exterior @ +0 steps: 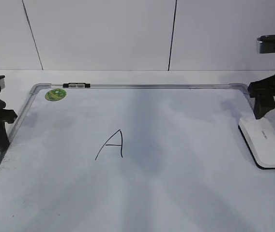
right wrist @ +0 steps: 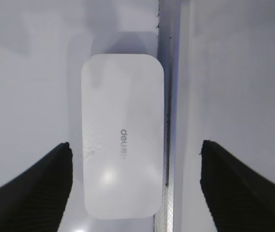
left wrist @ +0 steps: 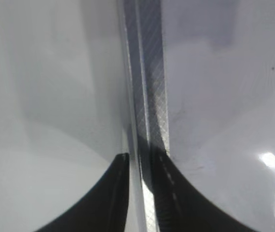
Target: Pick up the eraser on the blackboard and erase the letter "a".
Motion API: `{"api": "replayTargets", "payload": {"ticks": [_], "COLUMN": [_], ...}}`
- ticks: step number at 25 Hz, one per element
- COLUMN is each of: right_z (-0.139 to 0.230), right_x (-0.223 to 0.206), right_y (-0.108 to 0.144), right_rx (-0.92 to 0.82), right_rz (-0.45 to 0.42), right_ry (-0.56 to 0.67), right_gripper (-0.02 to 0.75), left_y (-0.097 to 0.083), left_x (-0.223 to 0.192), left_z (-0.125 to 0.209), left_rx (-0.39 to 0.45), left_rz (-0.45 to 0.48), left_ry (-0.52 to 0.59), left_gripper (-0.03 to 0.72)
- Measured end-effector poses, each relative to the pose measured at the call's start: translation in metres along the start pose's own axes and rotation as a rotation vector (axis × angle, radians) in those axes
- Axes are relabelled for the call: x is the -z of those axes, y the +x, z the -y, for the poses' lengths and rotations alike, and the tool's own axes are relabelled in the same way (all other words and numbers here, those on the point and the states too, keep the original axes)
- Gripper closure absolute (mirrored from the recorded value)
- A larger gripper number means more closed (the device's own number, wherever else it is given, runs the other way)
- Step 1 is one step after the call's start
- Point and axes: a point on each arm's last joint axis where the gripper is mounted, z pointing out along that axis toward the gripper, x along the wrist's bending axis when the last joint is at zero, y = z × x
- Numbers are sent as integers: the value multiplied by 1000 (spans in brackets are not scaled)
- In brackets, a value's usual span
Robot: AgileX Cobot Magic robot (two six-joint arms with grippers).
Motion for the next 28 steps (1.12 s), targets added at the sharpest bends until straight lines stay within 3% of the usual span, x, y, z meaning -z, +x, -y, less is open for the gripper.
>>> {"api": "replayTargets", "payload": {"ticks": [5,8,15,22,28], "right_z": [3,4,11,24,37], "right_x": [1,1,21,52,81], "right_y": [-1,-1,-1,-6,-11], "right_rx": [2,7,17,19,25], "right_rz": [4,4,-18,-18,-19], "right_ry": [24,43,32,22,-14], "right_gripper": [97,103,106,119,125], "left_y": [-2,-6,-15,-27,-47], "left_x": [13,27,64,112,141], "left_z": [-14,-21,-16,0,28], "left_rx": [-19,-33,-59,-59,-90], "left_rz": [1,13,33,25,45], "left_ry": [-26,-13,15,-93,-158], "left_gripper": [396,350,340,342,355]}}
